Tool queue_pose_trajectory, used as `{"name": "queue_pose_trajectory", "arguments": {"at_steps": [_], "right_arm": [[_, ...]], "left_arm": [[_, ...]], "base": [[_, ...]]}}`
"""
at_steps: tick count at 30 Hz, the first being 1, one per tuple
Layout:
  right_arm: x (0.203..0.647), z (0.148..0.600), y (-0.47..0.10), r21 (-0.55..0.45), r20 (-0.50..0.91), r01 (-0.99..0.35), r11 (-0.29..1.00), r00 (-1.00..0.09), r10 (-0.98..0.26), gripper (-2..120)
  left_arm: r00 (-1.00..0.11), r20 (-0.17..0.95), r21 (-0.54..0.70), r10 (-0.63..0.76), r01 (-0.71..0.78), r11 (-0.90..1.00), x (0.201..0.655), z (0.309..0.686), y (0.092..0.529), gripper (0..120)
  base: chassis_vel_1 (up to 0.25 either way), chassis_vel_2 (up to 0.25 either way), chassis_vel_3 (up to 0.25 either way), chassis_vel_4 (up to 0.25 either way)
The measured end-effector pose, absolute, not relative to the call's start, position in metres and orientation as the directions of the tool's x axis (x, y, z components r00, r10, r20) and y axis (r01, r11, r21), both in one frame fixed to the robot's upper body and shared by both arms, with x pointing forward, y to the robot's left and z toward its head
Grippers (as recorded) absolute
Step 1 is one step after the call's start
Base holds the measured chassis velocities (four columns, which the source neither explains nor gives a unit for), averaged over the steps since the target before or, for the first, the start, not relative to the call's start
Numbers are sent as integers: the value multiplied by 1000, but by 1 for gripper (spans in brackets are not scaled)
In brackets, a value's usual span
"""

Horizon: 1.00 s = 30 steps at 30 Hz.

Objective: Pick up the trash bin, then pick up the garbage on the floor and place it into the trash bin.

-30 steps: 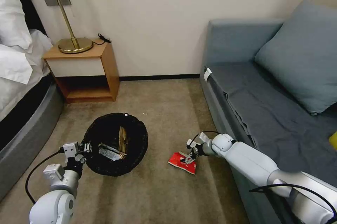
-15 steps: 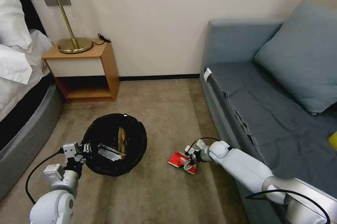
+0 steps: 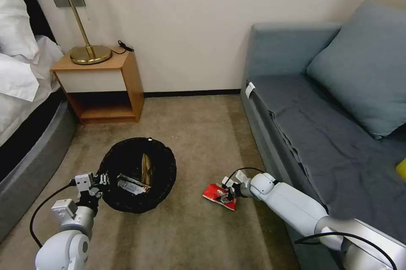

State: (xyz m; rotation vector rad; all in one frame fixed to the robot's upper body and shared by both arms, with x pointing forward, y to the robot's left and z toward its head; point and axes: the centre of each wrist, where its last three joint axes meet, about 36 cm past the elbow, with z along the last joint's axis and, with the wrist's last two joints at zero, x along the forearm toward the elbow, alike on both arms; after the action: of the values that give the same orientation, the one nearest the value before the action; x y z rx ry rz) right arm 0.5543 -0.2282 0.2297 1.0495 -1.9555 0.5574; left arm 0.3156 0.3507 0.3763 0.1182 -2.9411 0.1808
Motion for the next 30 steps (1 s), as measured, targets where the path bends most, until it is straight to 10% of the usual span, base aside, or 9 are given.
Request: {"name": "queue_pose_trajectory", "arguments": {"at_steps": [13, 30], "right_arm": [[545, 231, -228, -15, 816, -828, 560, -334, -471, 1], [543, 292, -246, -101, 712, -779, 619, -491, -502, 0]], "left_arm": [[-978, 196, -116, -72, -96, 989, 311, 377, 351, 4], [-977, 202, -154, -68, -101, 983, 305, 374, 347, 4]], "base": [[0, 0, 0, 0], [0, 0, 0, 0]]}}
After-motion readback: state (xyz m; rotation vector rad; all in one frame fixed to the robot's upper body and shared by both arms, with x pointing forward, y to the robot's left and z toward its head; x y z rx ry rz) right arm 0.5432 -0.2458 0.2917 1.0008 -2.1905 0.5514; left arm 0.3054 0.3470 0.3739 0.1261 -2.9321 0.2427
